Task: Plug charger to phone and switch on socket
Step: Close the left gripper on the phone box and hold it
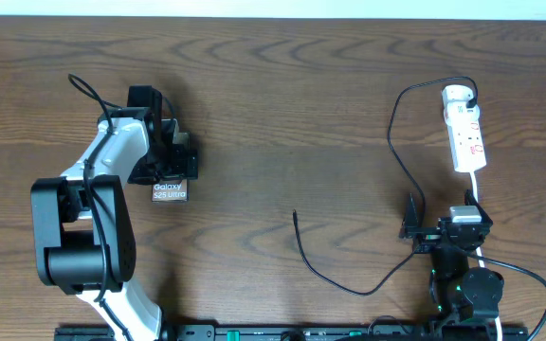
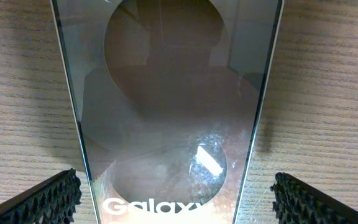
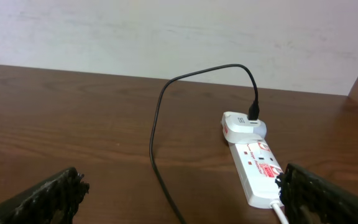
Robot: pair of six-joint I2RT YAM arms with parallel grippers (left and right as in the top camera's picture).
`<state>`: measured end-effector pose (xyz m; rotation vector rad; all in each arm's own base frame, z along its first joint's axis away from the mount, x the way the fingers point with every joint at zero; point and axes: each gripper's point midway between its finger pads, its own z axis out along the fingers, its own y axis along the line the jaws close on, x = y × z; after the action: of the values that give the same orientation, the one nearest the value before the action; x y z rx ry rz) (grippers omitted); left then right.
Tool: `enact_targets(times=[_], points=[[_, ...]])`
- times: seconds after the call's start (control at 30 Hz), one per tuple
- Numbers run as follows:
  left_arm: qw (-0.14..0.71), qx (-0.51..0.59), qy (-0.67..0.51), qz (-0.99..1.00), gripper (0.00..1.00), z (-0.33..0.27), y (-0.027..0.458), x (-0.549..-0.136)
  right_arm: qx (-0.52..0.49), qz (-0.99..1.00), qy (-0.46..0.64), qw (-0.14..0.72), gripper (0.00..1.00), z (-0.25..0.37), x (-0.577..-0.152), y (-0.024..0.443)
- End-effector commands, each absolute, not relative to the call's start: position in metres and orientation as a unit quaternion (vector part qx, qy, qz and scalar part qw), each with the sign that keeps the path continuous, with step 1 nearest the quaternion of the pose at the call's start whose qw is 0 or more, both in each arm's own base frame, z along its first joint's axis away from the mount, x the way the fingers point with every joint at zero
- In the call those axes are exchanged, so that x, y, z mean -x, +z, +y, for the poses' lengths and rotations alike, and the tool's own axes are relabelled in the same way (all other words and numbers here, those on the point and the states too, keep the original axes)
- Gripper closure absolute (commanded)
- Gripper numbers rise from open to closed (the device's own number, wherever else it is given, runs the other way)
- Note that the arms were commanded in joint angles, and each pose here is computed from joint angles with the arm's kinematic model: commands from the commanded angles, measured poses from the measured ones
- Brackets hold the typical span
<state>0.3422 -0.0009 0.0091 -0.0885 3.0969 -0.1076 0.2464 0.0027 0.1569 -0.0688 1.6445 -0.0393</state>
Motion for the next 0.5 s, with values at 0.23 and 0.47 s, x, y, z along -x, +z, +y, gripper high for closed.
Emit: enact_targets(times=[0.23, 0.47], points=[[0.014, 0.034, -0.028, 0.999, 0.02, 0.001, 0.003, -0.3392, 0.029, 0.733, -0.012, 0.68, 0.01, 0.0047, -0.2461, 0.1566], [0.011, 0.034, -0.011, 0.999, 0.02, 0.0066, 0.0015, -0.3368, 0.029, 0.733, -0.012, 0.68, 0.01, 0.0047, -0.2461, 0.1566]])
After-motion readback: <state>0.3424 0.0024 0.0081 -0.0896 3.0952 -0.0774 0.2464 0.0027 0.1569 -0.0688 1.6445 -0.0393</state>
